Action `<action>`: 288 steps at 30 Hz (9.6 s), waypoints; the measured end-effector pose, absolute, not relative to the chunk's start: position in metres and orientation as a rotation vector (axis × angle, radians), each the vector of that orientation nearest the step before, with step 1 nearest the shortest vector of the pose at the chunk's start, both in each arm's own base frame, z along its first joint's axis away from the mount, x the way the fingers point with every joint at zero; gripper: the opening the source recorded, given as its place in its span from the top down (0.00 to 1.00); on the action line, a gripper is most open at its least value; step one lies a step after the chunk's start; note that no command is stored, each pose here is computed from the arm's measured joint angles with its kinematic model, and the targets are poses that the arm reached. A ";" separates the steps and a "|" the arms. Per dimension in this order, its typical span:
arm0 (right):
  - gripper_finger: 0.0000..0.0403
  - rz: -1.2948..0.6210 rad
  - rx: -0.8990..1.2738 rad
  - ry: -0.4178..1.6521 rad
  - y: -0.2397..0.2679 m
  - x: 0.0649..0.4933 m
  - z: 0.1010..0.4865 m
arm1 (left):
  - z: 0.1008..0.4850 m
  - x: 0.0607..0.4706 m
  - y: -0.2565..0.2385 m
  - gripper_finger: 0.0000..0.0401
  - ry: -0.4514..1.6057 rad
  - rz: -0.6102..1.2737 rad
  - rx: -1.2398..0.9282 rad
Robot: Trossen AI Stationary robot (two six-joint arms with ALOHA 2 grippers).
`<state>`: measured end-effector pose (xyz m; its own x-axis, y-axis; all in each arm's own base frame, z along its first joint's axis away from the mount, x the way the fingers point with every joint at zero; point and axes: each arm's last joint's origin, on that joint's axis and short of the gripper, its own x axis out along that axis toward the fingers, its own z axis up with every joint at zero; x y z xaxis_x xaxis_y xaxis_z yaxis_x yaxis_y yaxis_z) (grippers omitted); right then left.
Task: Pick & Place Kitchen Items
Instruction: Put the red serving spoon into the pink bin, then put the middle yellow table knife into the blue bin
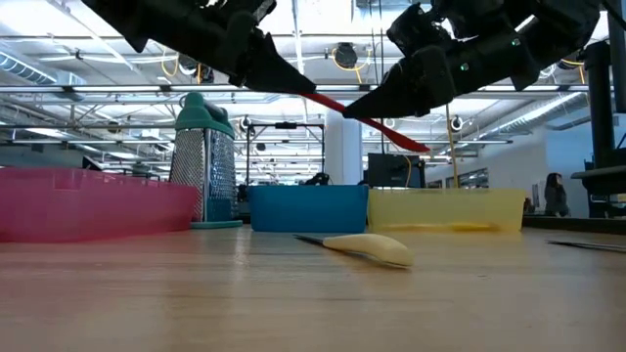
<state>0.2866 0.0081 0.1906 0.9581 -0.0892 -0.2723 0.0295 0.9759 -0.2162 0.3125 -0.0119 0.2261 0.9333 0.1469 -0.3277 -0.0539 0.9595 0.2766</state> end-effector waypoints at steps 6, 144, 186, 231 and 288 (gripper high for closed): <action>0.91 -0.062 -0.215 0.244 0.008 0.288 0.194 | 0.226 0.312 -0.014 0.63 0.354 0.100 0.268; 0.61 0.004 -0.032 0.189 0.034 0.287 0.199 | 0.182 0.106 -0.061 0.78 0.811 0.959 -0.222; 0.61 0.005 -0.037 0.190 0.035 0.287 0.199 | 0.183 0.108 -0.059 0.78 0.742 0.961 -0.182; 0.61 0.062 -0.119 0.017 0.048 0.286 0.215 | 0.187 0.128 -0.056 0.53 0.843 0.979 -0.403; 0.44 -0.234 0.481 0.841 0.170 0.276 0.188 | 0.252 0.232 -0.049 0.58 0.436 0.648 -0.093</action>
